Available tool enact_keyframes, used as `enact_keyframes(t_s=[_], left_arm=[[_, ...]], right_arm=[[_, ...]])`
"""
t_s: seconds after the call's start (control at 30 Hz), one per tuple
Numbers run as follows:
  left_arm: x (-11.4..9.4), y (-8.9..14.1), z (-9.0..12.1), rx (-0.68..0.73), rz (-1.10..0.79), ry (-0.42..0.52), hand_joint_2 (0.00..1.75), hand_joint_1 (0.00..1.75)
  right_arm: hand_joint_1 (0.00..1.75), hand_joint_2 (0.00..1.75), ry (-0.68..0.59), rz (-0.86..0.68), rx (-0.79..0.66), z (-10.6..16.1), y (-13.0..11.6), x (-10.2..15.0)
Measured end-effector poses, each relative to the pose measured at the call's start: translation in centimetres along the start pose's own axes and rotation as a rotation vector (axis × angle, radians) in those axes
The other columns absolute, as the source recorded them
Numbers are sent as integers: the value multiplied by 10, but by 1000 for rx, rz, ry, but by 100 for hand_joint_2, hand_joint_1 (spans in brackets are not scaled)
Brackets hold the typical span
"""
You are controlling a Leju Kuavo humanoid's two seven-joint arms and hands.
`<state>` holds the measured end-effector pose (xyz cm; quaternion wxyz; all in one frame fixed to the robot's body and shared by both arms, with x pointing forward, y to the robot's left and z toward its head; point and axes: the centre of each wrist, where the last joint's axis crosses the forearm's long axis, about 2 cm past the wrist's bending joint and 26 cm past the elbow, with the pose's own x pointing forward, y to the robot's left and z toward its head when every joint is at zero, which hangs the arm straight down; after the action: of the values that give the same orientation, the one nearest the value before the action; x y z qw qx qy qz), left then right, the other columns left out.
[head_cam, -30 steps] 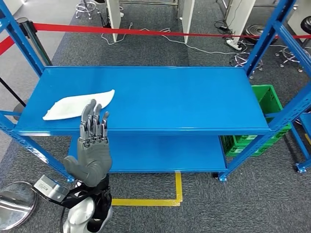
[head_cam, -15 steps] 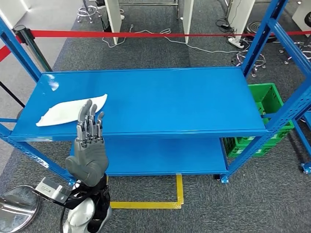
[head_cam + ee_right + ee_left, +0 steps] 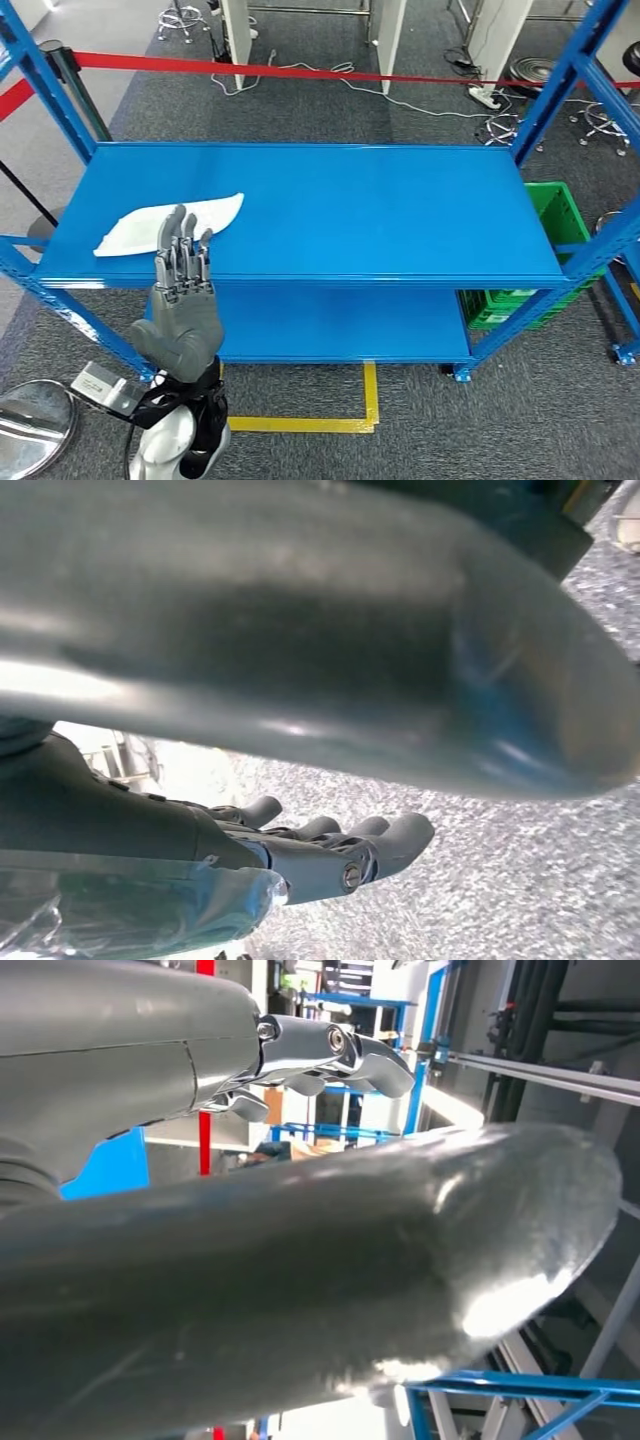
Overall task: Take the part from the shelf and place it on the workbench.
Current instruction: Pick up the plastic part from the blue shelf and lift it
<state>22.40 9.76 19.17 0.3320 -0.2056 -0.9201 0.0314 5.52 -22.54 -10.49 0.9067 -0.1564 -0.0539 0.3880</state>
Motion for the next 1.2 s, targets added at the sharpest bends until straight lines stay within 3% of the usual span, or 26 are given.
enact_keyframes(t_s=[0.77,1.2], left_arm=[[1,0,-1,-10,26,-5,0,0],[1,-1,-1,-21,48,-4,0,0]], right_arm=[[0,0,1,-47,17,-1,-2,0],[0,0,134,-64,54,-1,-2,-1]])
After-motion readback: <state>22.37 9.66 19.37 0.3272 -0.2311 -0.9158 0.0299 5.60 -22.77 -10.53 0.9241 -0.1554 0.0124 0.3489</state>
